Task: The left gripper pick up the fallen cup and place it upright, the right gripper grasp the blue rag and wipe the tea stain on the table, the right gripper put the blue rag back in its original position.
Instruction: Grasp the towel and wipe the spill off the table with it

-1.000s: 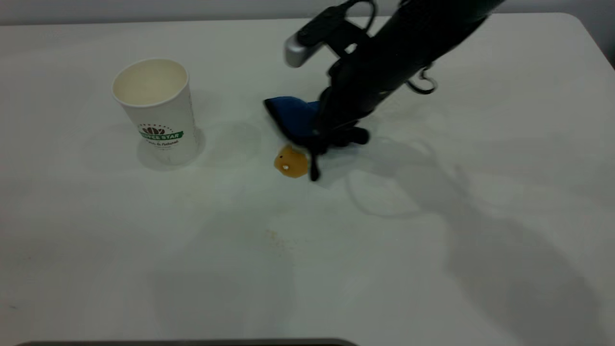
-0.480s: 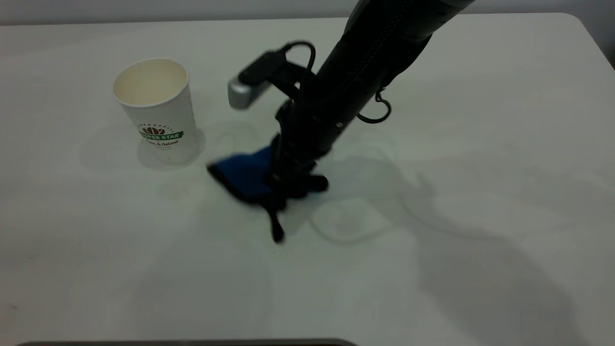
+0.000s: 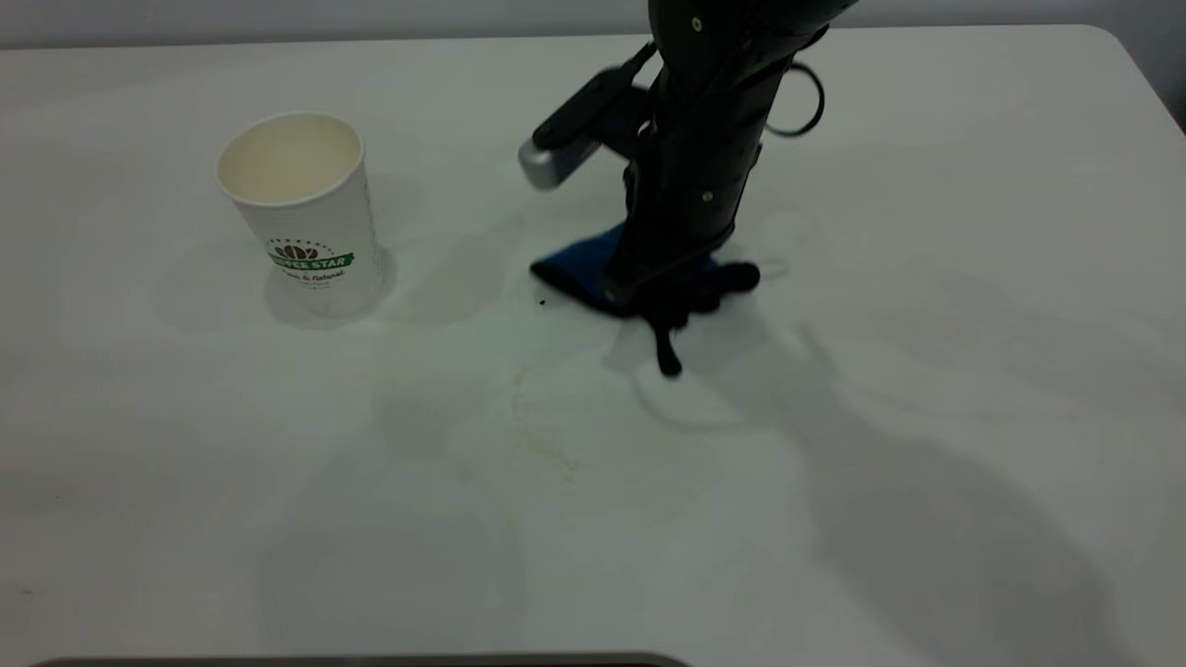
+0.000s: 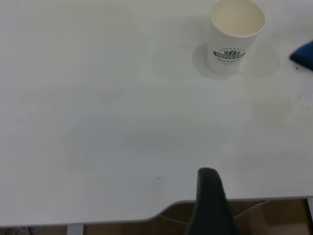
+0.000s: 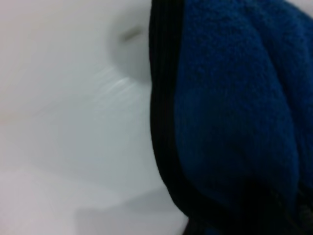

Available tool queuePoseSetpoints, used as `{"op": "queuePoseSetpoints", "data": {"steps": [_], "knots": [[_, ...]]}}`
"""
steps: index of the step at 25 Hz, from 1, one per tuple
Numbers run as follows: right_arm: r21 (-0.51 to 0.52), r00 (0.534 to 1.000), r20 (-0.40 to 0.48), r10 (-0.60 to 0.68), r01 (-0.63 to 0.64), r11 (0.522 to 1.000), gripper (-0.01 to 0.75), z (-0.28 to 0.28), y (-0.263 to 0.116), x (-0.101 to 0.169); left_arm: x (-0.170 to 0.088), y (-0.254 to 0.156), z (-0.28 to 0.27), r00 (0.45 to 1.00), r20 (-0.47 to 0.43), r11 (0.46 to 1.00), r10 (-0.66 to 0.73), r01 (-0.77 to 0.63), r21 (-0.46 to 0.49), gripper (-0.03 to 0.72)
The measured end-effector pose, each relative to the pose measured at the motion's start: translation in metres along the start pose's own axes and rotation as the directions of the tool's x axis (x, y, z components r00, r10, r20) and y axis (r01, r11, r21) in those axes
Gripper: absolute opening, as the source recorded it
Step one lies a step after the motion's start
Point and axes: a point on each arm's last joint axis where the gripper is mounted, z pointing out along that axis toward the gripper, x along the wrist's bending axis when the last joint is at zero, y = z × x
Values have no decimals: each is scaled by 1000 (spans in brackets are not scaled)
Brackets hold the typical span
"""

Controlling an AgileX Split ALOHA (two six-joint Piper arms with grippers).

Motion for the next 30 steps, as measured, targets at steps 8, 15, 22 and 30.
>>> {"op": "queuePoseSetpoints", "data": {"steps": [8,15,22,30], "knots": [[-62,998,-61,6,-9,998,48,-3,19,26,0,0,0,1000,0,1000,0,0,0,565],[137,942,-324,-87,138,981,48,-11,3,74,0,0,0,1000,1,1000,0,0,0,565],[302,959,-256,-119,196,933,48,-11,-17,42,0,0,0,1000,1,1000,1,-1,0,565],[165,999,35,-8,2,986,48,-5,-3,-1,0,0,0,1000,1,1000,1,-1,0,565]]}}
